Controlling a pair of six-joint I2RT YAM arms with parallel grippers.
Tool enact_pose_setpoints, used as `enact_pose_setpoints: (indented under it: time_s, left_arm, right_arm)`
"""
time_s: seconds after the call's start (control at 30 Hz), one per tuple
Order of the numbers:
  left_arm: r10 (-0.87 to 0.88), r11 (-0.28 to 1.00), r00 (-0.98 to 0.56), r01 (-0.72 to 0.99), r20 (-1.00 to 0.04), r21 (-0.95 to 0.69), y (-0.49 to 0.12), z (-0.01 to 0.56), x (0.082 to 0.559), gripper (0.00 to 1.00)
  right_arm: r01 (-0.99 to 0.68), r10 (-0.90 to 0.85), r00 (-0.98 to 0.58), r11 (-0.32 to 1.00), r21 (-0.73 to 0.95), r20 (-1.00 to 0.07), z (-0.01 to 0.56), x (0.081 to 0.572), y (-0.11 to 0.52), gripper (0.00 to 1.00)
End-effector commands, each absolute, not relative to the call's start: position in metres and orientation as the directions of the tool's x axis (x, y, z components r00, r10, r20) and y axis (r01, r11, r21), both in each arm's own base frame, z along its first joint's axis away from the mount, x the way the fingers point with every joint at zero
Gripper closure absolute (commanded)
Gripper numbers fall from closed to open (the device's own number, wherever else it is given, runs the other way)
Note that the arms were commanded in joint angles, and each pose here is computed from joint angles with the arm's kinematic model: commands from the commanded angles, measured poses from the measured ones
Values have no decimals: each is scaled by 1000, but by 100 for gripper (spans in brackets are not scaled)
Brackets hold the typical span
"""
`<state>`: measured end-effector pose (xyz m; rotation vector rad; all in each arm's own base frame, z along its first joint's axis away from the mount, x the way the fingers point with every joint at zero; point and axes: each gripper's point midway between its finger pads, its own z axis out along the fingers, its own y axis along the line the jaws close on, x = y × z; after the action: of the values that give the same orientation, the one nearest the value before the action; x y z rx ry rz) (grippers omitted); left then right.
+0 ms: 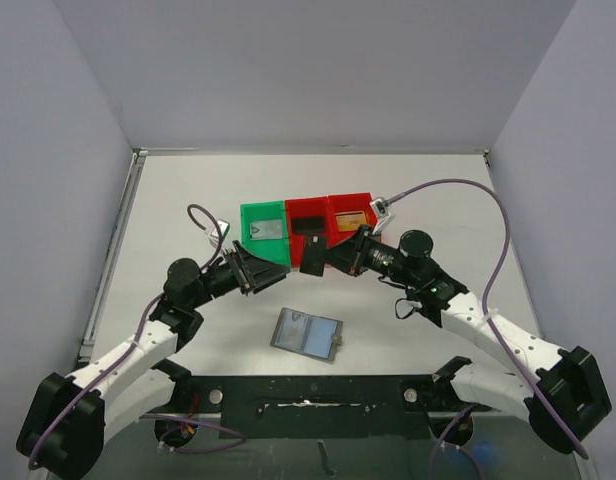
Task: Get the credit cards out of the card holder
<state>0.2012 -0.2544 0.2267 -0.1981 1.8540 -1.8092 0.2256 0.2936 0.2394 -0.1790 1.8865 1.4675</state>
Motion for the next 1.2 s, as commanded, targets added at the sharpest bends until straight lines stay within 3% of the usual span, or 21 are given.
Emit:
enact_pose_setpoints:
  time_s: [0.0,0.2,0.3,0.43,0.53,0.67,0.97,1.17]
  left_arm:
    - [-490,295,-768,298,-411,-908,-234,227,222,33]
    - [-438,697,-666,174,-604,-696,-177,206,245,31]
    - [-378,826,-590,134,-714,-548,-147,221,258,30]
    - [-320,919,-534,27,-782,-394,-111,226,270,27]
    - [-299,948,-533,-71,-792,-310,-87,216,278,26]
    - [-367,930,-490,-169,-791,-327,-62,211,288,26]
    - [-302,949,-389,-205,-870,-238,-32,207,274,25]
    - [-317,946,-345,-185,-883,-268,-34,214,277,25]
  right_arm:
    - [-606,276,-484,579,545,-831,263,255,260,100]
    - [-626,90,-107,768,137,-990,282,277,222,100]
    - [-625,-113,27,774,-105,-993,278,284,217,100]
    - [-603,-349,40,739,-301,-936,261,300,214,100]
    - [-586,-416,50,724,-363,-908,256,316,218,100]
    - [-619,-470,74,670,-410,-880,248,332,234,100]
    - [-710,-610,78,522,-473,-789,203,374,275,100]
    - [-736,-669,102,447,-508,-736,182,402,298,100]
